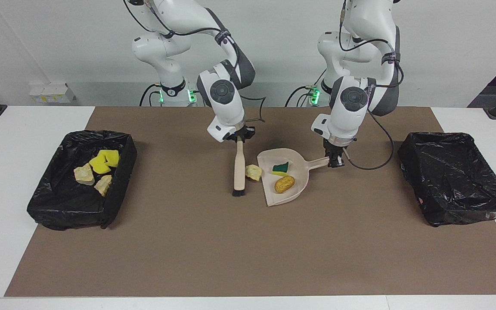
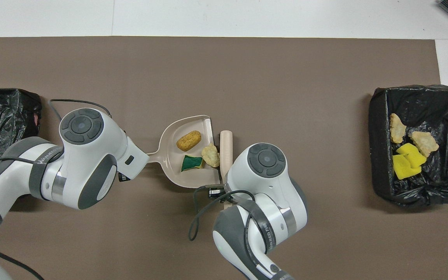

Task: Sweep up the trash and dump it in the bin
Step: 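Sweep the bread piece into the dustpan with the right gripper's brush, then lift the dustpan with the left gripper while the right gripper lowers the brush, then carry the dustpan to the bin while the right gripper releases the brush, then tip the dustpan over the bin nearest the left arm with the left gripper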

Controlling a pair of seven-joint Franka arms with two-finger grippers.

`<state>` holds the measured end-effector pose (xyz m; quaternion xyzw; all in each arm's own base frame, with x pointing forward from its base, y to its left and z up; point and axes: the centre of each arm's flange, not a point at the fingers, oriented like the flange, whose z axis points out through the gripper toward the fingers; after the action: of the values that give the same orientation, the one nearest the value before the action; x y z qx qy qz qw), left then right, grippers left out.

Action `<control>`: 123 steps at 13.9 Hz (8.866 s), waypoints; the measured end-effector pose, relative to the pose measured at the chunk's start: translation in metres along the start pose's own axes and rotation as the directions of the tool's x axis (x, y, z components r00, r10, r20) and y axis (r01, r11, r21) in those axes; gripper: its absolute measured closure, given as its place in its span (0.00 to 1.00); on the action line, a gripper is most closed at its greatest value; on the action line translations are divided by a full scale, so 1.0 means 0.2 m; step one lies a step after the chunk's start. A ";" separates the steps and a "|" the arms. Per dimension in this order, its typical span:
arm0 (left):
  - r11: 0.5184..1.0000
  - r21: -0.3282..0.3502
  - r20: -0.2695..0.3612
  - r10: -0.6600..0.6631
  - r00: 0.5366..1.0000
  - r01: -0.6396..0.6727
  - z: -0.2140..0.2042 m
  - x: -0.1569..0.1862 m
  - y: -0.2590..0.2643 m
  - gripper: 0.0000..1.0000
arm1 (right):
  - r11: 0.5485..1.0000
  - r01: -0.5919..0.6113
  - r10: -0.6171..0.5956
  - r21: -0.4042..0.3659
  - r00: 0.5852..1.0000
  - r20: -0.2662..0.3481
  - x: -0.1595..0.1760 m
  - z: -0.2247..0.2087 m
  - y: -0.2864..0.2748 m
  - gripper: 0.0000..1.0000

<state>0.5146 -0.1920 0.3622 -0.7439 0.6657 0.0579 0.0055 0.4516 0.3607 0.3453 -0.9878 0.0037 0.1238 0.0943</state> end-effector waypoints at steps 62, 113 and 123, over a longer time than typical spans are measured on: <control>0.759 -0.023 -0.121 -0.649 0.751 0.651 0.04 -0.61 -0.24 0.68 | 0.932 -0.354 0.363 0.080 0.898 -0.248 0.06 -0.80 0.31 0.00; 0.974 0.220 0.750 -0.206 0.628 0.057 -0.90 -2.03 -0.42 0.68 | 0.967 -0.182 0.120 -0.180 0.943 -0.311 0.03 -1.92 1.25 0.00; 0.947 0.204 0.577 -0.323 0.750 0.250 -0.85 -2.23 -0.32 0.68 | 0.971 -0.115 0.056 -0.209 0.961 -0.269 0.00 -1.88 1.27 0.00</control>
<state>0.5439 0.2430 0.5688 -0.7779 0.5091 0.2522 0.2685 0.5353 0.0416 0.6571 -0.9987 0.0452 -0.0039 -0.0236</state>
